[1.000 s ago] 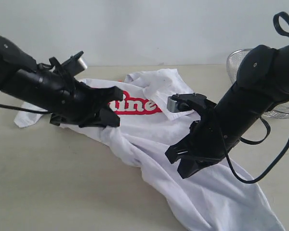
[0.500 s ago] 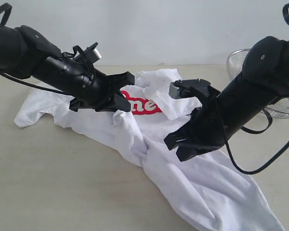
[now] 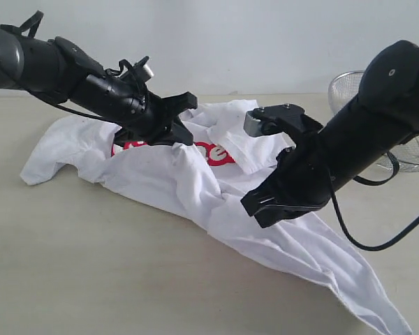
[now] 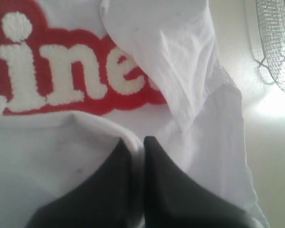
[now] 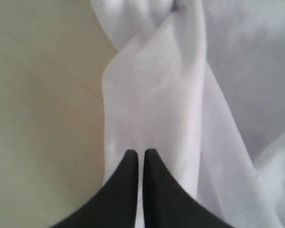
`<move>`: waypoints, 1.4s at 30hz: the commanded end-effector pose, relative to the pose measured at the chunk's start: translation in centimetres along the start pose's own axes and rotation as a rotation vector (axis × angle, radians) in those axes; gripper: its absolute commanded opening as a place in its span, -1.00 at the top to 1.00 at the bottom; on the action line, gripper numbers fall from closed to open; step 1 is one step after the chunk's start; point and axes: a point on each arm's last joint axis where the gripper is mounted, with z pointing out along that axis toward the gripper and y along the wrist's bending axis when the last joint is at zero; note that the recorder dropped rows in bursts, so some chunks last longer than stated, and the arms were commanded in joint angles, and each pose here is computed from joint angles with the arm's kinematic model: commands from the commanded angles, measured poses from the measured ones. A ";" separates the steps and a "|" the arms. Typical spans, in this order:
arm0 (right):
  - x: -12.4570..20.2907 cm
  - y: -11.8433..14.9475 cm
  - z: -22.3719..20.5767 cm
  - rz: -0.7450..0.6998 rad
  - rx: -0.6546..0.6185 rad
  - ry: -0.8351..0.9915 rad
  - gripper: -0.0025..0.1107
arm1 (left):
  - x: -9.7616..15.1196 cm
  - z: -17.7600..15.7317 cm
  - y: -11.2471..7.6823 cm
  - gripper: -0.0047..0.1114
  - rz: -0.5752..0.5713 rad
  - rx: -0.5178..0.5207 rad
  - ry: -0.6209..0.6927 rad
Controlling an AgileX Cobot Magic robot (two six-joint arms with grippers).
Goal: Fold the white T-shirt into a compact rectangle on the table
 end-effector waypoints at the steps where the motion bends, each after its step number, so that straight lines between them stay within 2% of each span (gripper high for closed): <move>1: -0.1 0.5 -0.8 -0.109 -0.023 -0.011 0.81 | -1.0 0.0 0.3 0.84 0.002 0.016 -0.011; 5: -0.2 1.9 -0.3 -0.253 -0.055 -0.017 0.30 | -1.1 0.5 0.5 0.84 0.003 0.028 0.010; 8: -0.5 3.2 0.4 -0.365 -0.035 -0.034 0.07 | -1.0 0.9 0.7 0.84 0.000 0.026 0.021; 13: -1.1 4.1 2.2 -0.460 0.041 -0.080 0.06 | -1.1 0.9 0.8 0.84 0.004 0.019 0.015; 23: -2.0 2.7 6.0 -0.502 0.195 -0.152 0.06 | -1.0 0.9 0.8 0.84 -0.020 0.020 0.018; 30: -2.1 2.9 6.1 -0.539 0.205 -0.162 0.06 | -1.3 0.7 1.1 0.84 -0.026 0.014 0.003; 35: -1.9 5.0 6.1 -0.590 0.167 -0.159 0.06 | -1.6 0.3 1.8 0.84 -0.044 0.009 -0.011; 37: -1.8 6.0 6.2 -0.616 0.161 -0.170 0.00 | -1.8 0.1 2.1 0.84 -0.050 0.007 -0.016; 39: -2.1 6.5 6.3 -0.633 0.179 -0.201 -0.17 | -1.8 -0.1 2.4 0.84 -0.055 0.009 -0.011; 42: -2.3 6.3 6.4 -0.636 0.206 -0.226 -0.16 | -1.7 -0.1 2.3 0.84 -0.055 0.017 0.005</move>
